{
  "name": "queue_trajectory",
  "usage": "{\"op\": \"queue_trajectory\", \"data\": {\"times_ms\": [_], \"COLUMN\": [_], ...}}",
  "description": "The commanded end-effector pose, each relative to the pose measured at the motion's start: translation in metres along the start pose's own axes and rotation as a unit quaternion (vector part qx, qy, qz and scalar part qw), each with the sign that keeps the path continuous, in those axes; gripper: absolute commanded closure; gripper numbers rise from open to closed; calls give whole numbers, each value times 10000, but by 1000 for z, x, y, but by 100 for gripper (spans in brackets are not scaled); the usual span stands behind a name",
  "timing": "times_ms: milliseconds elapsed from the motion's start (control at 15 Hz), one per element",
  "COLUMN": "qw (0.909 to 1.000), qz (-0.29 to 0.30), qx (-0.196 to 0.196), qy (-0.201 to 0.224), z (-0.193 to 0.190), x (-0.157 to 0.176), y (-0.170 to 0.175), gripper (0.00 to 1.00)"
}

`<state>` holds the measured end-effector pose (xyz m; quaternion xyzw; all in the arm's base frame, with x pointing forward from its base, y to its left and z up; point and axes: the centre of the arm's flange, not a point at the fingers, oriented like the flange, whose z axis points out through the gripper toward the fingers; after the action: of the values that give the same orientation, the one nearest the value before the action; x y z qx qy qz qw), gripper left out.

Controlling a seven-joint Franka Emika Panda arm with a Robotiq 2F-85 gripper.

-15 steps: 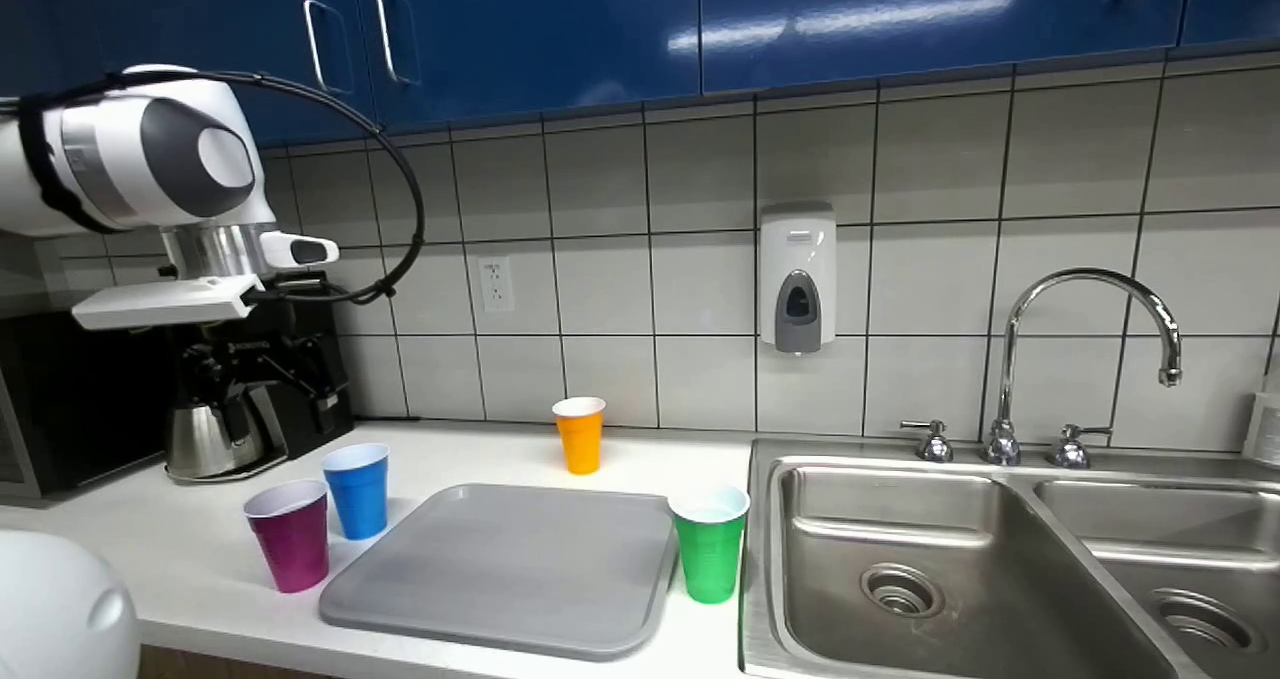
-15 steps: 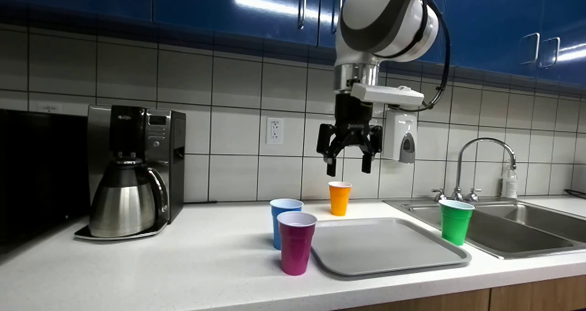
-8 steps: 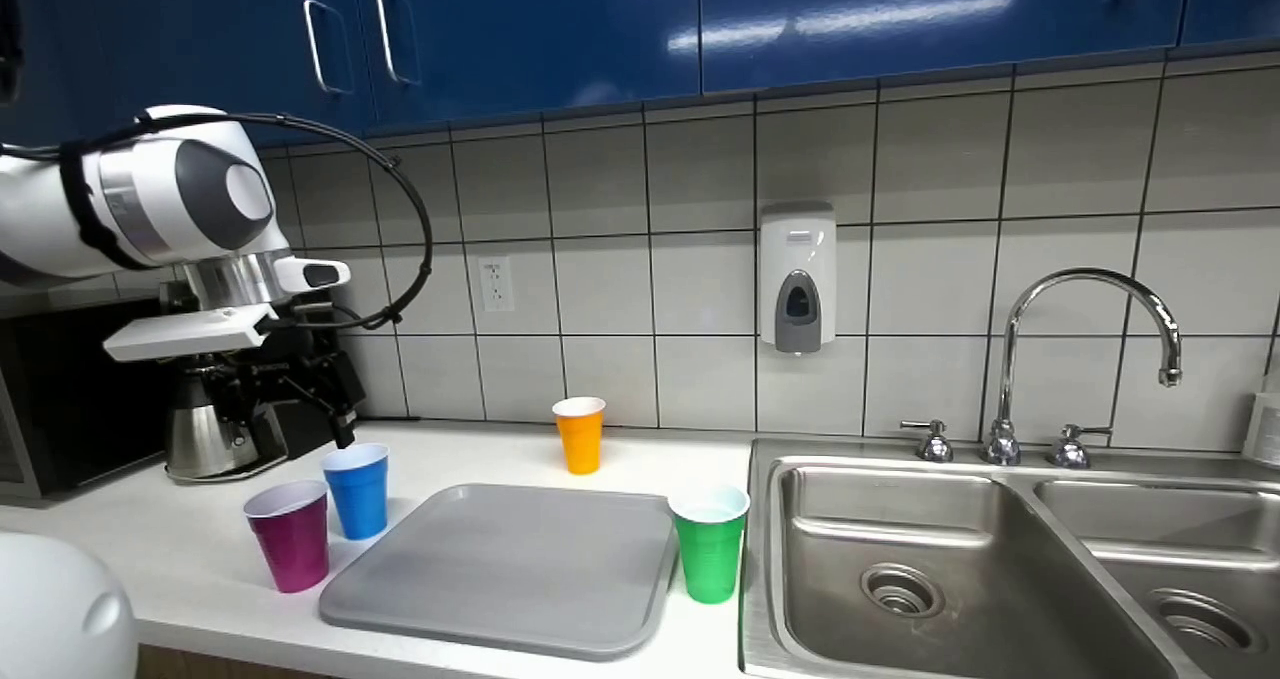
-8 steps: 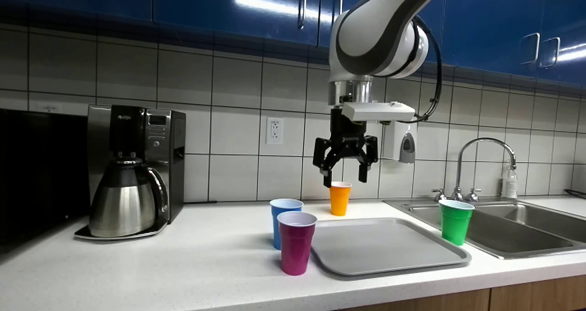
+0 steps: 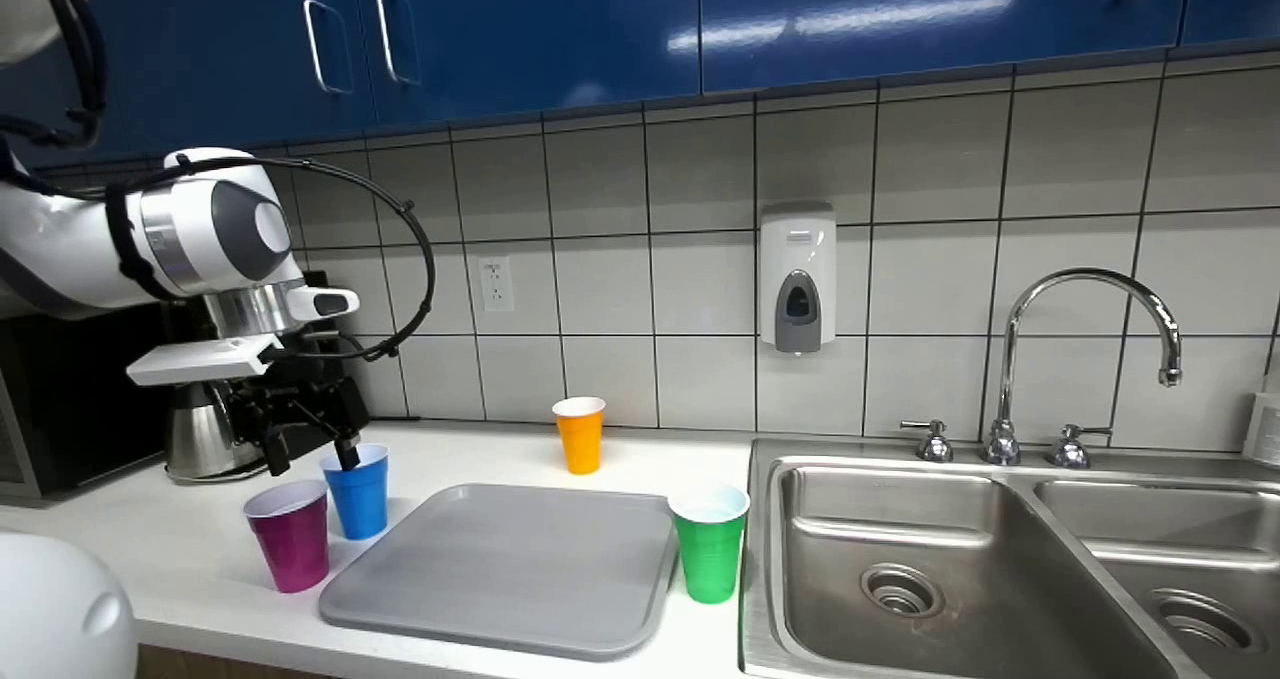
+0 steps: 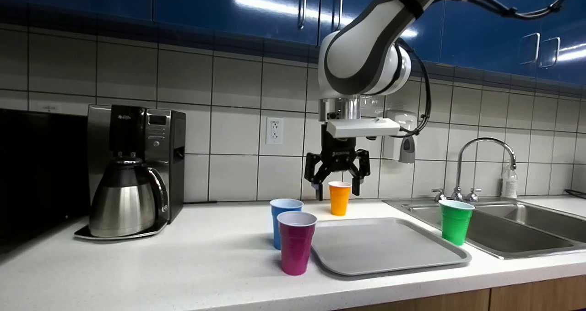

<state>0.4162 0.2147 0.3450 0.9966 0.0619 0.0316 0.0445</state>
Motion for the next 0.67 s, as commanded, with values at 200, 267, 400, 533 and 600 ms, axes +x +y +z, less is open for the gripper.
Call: {"op": "queue_trajectory", "data": {"times_ms": [200,267,400,533,600], "qw": [9999,9999,9998,9997,9997], "qz": [57,43,-20,-50,-57], "qx": [93,105,113,158,181], "qy": [-116,-128,-141,-166,-164], "z": [12,16,21,27,29], "x": [18,19,20,21,23], "y": [-26,-30,-36,-42,-45], "gripper": [0,0,0,0,0]}}
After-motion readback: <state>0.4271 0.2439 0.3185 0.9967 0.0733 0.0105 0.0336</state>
